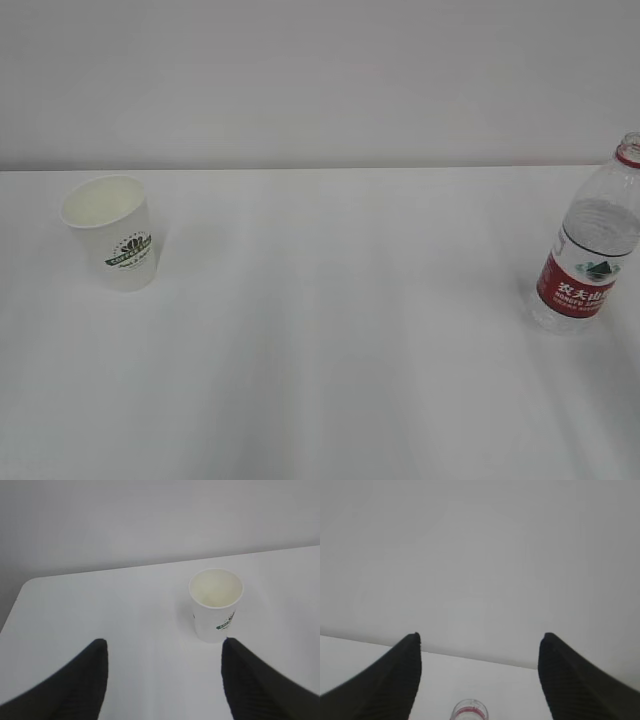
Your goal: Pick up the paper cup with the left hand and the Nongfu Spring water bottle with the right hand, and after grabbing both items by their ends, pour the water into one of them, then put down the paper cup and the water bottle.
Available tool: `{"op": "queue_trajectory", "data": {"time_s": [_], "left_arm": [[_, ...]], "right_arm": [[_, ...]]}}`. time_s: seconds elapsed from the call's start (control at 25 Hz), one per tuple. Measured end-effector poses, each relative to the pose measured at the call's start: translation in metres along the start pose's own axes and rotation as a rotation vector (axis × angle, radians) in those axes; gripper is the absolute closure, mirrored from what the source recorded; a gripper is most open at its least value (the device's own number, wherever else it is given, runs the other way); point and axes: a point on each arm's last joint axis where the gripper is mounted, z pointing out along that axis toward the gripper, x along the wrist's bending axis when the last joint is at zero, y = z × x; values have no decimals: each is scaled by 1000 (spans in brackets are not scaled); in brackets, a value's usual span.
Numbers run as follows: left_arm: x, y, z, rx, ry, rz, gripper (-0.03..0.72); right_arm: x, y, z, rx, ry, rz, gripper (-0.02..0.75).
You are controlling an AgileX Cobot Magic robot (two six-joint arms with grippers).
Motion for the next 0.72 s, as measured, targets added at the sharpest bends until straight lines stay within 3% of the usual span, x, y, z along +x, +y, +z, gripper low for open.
{"op": "queue_trajectory", "data": {"time_s": [0.16,0.36,0.72], "left_arm": [[0,0,0,0,2,4,172],[1,-1,0,6,6,11,172],[4,-3,0,29,35,8,172]], "right_arm": [[2,-10,16,25,6,0,188],[7,-52,24,80,12,42,188],[16,-123,-10,160,-3,132,188]]}}
